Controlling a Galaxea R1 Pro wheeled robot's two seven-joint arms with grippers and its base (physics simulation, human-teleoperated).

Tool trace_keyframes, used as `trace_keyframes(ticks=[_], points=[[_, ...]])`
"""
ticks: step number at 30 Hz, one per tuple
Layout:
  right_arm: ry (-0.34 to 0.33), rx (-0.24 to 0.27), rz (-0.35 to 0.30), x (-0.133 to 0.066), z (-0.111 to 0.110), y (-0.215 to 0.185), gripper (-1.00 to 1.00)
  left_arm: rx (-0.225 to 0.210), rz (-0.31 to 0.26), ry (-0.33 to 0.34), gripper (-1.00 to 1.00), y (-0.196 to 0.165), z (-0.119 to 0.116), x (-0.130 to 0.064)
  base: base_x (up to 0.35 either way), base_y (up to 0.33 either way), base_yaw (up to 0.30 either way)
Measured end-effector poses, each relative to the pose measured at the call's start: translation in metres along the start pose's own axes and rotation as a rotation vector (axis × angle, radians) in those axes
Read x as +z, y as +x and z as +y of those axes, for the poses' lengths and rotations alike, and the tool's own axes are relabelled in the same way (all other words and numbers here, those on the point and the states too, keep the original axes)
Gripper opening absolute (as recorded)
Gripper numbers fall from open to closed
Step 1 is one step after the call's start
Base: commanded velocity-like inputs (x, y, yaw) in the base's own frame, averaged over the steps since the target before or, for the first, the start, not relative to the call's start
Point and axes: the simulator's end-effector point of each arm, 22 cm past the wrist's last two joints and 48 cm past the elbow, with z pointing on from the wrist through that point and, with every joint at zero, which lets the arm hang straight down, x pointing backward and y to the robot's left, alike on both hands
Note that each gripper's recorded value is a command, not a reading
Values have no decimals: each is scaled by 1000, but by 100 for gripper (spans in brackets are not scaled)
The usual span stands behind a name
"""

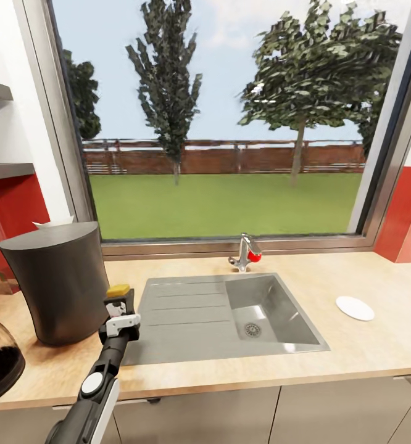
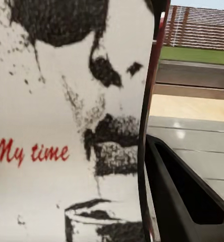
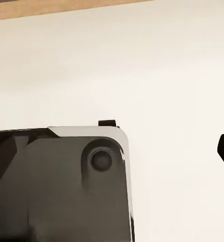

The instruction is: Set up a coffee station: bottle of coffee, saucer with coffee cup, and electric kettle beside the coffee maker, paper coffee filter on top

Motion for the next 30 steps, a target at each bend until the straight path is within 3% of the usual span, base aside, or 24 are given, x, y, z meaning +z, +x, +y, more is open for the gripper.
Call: trace_keyframes(ticks=[12, 16, 23, 30], points=[[0, 0, 1, 0, 0, 1, 100, 1, 7, -1, -100, 4, 1, 0, 0, 0, 0], [-9, -3, 3, 0, 6, 2, 100, 3, -10, -5, -100, 2, 4, -2, 0, 0, 0], [-20, 4, 4, -1, 16, 2, 100, 3, 8, -8, -100, 10, 5, -5, 7, 0, 0], [-21, 4, 5, -1, 17, 3, 100, 4, 9, -9, -100, 10, 5, -5, 199, 0, 0]])
